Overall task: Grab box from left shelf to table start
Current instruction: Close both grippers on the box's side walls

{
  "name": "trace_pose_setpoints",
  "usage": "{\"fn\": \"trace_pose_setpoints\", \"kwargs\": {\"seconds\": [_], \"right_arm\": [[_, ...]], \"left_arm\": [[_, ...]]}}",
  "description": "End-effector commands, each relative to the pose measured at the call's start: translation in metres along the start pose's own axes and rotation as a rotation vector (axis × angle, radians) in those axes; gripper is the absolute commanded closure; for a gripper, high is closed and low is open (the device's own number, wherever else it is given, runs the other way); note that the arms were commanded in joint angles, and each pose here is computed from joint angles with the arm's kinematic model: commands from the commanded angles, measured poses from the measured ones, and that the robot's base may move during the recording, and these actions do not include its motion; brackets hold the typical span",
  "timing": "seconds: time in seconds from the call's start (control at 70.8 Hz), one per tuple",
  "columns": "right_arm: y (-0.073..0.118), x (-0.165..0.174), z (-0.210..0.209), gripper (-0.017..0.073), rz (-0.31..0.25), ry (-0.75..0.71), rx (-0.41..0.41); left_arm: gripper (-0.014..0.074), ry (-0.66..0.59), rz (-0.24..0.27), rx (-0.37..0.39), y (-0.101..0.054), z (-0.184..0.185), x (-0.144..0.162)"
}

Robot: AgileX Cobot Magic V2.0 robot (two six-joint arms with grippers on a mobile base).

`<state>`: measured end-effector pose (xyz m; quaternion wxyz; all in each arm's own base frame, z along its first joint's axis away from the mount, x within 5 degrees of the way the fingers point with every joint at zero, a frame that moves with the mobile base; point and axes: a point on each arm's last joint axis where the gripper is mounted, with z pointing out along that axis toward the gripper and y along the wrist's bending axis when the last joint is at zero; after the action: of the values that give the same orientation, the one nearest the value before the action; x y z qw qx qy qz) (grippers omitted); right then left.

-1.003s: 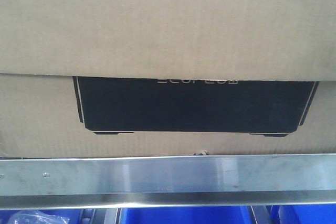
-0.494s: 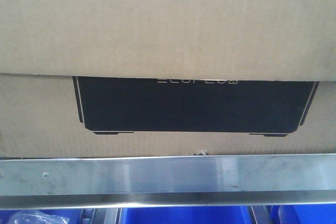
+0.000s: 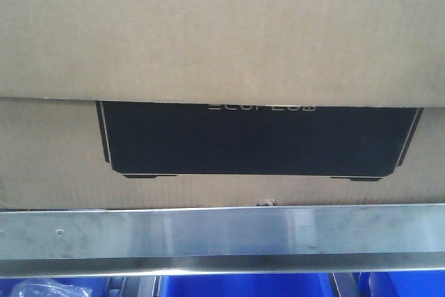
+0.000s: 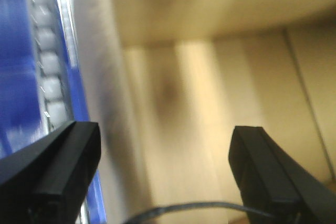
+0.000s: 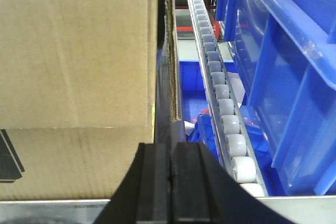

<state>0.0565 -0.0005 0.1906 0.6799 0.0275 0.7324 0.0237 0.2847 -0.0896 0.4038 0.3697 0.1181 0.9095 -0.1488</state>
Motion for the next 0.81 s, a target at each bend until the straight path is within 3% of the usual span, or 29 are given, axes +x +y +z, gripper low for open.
{"fn": "trace_pose_setpoints", "kwargs": {"seconds": [0.0, 0.452, 0.791], "right_arm": [[0.002, -0.015, -0.003, 0.0502, -0.006, -0.122, -0.015], [0.002, -0.021, -0.004, 0.0502, -0.004, -0.177, -0.023], [0.007, -0.091, -0.029, 0.0501, -0.002, -0.368, -0.034]], "left_arm": [[0.0183, -0.061, 0.005, 0.028, -0.007, -0.012, -0.013], [0.0371, -0.031, 0.0, 0.027, -0.006, -0.003, -0.013], [0.0634, -0.031, 0.0, 0.027, -0.006, -0.003, -0.013]]}}
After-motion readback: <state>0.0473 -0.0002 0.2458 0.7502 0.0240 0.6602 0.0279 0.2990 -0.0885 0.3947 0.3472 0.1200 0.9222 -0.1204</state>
